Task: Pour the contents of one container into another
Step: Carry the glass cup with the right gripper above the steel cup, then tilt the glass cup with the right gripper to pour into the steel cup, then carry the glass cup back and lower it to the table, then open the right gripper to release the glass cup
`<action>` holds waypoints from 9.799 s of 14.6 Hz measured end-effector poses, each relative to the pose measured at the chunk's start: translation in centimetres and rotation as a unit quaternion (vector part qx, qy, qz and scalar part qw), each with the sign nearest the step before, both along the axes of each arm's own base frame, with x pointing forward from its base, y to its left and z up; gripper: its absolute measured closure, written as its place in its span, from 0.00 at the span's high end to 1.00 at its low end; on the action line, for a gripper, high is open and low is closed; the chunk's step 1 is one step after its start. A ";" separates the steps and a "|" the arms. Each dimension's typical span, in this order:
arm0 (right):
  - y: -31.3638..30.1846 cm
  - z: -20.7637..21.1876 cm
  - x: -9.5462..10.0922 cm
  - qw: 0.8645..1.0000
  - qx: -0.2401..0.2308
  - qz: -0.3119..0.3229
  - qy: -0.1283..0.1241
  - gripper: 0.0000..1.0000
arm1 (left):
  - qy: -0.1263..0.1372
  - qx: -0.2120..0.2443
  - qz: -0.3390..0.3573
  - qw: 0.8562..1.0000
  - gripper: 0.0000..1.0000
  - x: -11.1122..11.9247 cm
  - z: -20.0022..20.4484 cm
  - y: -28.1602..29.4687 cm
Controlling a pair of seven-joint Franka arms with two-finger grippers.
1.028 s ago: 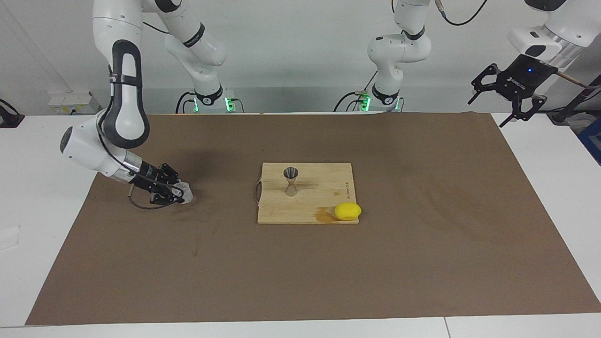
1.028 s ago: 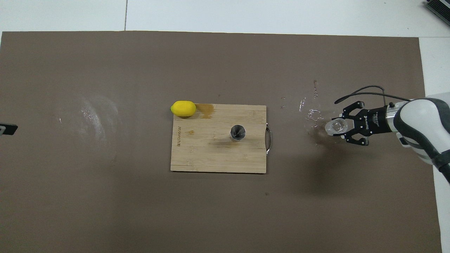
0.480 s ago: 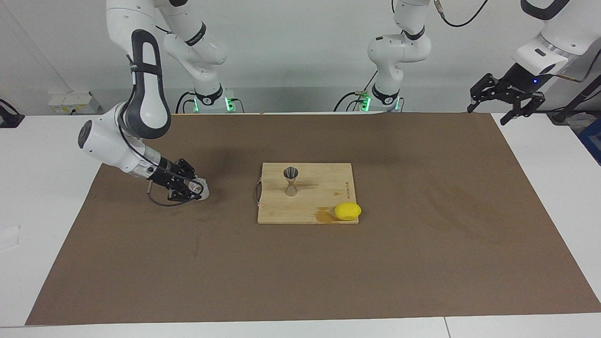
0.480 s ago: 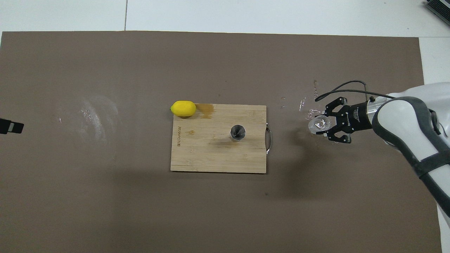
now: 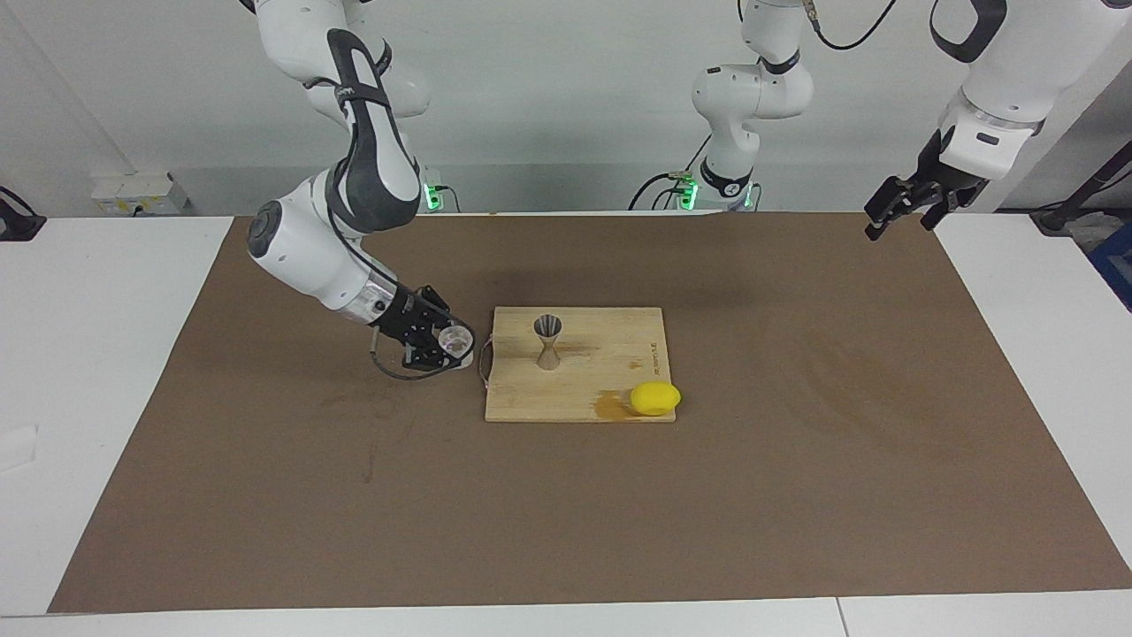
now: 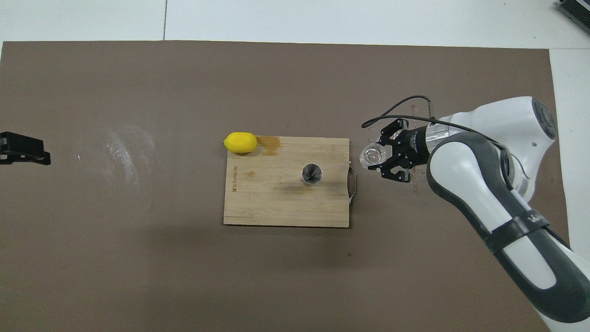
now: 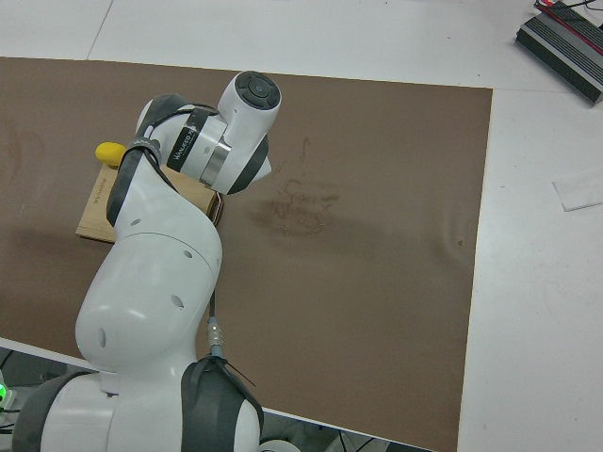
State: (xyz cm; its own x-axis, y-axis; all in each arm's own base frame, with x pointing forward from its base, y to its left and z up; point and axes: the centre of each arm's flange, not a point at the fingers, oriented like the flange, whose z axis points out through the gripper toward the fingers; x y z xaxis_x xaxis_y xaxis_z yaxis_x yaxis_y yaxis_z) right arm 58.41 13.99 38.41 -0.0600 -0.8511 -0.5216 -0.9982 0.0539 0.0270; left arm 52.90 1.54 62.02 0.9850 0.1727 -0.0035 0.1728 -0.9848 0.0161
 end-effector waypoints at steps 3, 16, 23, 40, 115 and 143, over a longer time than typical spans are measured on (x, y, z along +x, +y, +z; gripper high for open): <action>2.5 0.3 -0.2 1.000 0.000 -0.011 -0.005 0.50 | -0.004 0.000 0.007 1.000 1.00 -0.1 0.3 0.3; 9.8 0.8 -2.0 1.000 -0.016 0.011 -0.013 0.50 | -0.005 0.000 -0.017 1.000 1.00 0.0 -0.1 -2.5; 10.0 1.0 -1.9 0.997 -0.055 0.037 -0.032 0.50 | -0.022 0.001 -0.025 0.999 1.00 0.3 0.2 -1.6; 12.6 2.0 -2.7 0.979 -0.142 0.122 -0.082 0.50 | -0.048 0.010 -0.083 0.995 1.00 0.2 -1.5 -3.4; -24.3 -11.2 -2.4 0.997 0.033 0.072 -0.023 0.50 | -0.046 0.010 -0.081 0.996 1.00 0.2 -1.6 -3.2; -9.1 11.1 -3.3 0.773 -0.184 0.584 -0.167 1.00 | -0.046 0.010 -0.081 0.996 1.00 0.2 -1.6 -3.2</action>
State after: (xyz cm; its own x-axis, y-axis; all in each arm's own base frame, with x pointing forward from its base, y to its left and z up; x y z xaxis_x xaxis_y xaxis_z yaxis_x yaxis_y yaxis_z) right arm 55.10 4.89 49.48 0.9471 -0.3168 -0.0521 -0.3192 -0.9466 -0.0459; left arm 53.07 -1.64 60.46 0.9959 0.0098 0.0901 0.0094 -0.9999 0.0053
